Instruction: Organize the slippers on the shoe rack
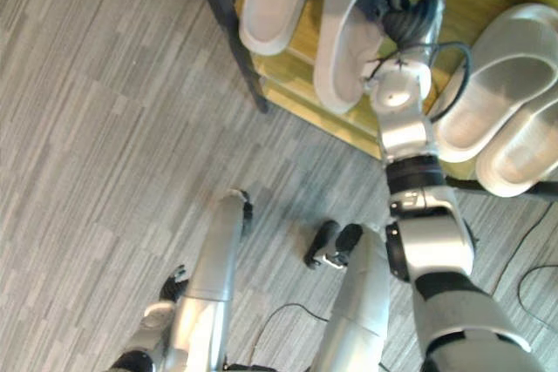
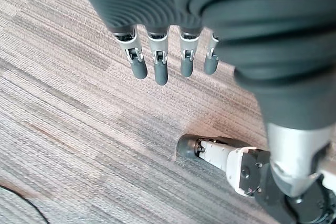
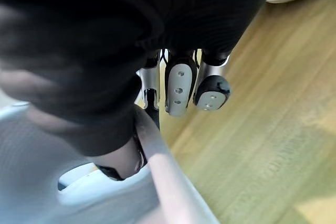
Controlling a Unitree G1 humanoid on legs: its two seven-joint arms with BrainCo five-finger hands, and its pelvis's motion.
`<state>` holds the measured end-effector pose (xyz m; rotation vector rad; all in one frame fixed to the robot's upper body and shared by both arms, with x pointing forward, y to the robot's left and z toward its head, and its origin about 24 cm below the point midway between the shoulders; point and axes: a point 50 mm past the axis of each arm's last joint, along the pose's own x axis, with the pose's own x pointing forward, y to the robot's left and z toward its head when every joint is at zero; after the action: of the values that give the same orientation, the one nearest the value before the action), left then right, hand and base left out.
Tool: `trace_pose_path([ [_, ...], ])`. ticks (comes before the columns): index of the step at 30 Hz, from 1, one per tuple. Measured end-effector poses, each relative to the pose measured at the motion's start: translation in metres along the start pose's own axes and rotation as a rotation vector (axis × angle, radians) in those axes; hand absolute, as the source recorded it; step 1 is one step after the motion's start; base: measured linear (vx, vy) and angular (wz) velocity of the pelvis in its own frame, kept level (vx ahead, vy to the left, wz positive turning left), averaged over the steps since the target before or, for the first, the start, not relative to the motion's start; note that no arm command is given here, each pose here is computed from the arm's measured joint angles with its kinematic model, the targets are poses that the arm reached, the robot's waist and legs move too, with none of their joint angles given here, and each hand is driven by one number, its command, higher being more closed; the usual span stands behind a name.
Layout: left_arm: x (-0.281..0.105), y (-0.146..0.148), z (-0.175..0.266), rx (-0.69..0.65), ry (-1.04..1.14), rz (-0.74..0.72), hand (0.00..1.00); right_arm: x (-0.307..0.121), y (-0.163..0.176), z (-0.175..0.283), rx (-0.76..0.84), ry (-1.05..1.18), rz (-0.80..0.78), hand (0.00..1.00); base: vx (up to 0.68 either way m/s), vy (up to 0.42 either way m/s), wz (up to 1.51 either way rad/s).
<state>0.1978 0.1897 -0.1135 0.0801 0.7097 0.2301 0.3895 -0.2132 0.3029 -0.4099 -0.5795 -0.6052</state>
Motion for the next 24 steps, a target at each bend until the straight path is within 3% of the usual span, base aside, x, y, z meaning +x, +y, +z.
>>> trace_pose_path([
  [4, 0.001, 0.0, 0.003, -0.009, -0.008, 0.016, 0.0, 0.006, 0.002, 0.005, 0.004, 0.021, -0.02, 1.0, 0.01, 0.001, 0.05],
  [5, 0.001, 0.0, 0.004, -0.009, -0.008, 0.015, 0.0, 0.007, 0.003, 0.006, 0.022, 0.039, -0.038, 0.0, 0.0, 0.0, 0.05],
  [12, 0.002, -0.004, 0.007, -0.01, -0.014, 0.018, 0.0, 0.008, -0.006, -0.007, 0.032, 0.124, -0.133, 0.0, 0.01, 0.001, 0.09],
  [24, 0.005, -0.009, 0.016, -0.014, -0.033, 0.009, 0.0, 0.004, -0.001, -0.01, 0.108, 0.175, -0.139, 0.0, 0.0, 0.001, 0.02],
])
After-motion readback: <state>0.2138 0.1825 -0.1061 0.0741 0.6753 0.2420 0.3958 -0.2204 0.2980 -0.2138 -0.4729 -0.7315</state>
